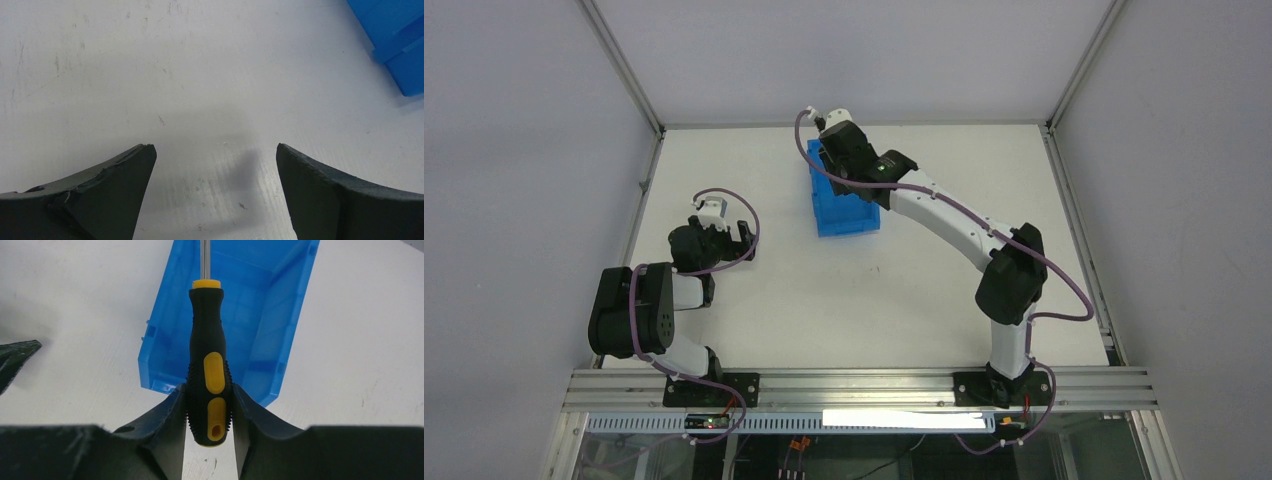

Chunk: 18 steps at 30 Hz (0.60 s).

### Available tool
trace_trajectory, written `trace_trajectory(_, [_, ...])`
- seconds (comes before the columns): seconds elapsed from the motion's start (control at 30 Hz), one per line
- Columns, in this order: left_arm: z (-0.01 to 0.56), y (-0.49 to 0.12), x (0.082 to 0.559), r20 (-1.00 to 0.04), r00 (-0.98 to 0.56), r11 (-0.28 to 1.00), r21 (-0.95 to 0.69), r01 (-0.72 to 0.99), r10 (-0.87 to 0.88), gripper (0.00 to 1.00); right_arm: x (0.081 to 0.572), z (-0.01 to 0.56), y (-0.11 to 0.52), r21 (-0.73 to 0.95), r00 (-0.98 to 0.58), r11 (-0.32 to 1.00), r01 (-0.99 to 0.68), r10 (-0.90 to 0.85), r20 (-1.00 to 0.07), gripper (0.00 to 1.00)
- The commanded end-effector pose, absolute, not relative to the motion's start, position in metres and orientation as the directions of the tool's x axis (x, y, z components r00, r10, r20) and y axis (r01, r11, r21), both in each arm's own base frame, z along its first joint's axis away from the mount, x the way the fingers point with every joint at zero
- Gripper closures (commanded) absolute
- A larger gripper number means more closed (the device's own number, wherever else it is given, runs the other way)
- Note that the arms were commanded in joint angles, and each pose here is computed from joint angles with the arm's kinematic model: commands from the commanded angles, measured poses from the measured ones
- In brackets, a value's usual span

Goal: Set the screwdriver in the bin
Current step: Place the screwdriver in the bin.

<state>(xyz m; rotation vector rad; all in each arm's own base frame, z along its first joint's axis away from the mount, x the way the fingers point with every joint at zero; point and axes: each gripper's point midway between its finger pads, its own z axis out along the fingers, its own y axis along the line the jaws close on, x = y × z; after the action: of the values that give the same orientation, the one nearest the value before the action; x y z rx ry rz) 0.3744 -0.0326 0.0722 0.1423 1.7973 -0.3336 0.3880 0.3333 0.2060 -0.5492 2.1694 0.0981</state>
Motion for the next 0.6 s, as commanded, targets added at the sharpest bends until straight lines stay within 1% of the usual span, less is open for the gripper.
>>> trace_trajectory(0.0, [0.087, -0.032, 0.381, -0.978, -0.196, 0.951, -0.124, 0.282, -0.069, 0.01, 0.407, 0.217, 0.349, -0.083, -0.437, 0.905, -0.417, -0.280, -0.855, 0.99])
trace_trajectory(0.2, [0.088, -0.032, 0.381, -0.978, -0.195, 0.952, -0.123, 0.281, -0.069, 0.01, 0.415, 0.165, 0.349, -0.109, -0.486, 0.906, -0.410, -0.318, -0.814, 0.99])
trace_trajectory(0.43, [0.088, -0.032, 0.381, -0.978, -0.195, 0.952, -0.123, 0.282, -0.069, 0.01, 0.424, 0.125, 0.346, -0.108, -0.518, 0.911, -0.399, -0.320, -0.793, 0.99])
trace_trajectory(0.47, [0.087, -0.032, 0.381, -0.978, -0.196, 0.952, -0.123, 0.281, -0.069, 0.01, 0.426, 0.120, 0.345, -0.106, -0.520, 0.910, -0.401, -0.321, -0.791, 0.99])
trace_trajectory(0.57, [0.088, -0.032, 0.381, -0.978, -0.196, 0.952, -0.124, 0.282, -0.069, 0.01, 0.429, 0.106, 0.343, -0.100, -0.535, 0.908, -0.408, -0.326, -0.780, 0.93])
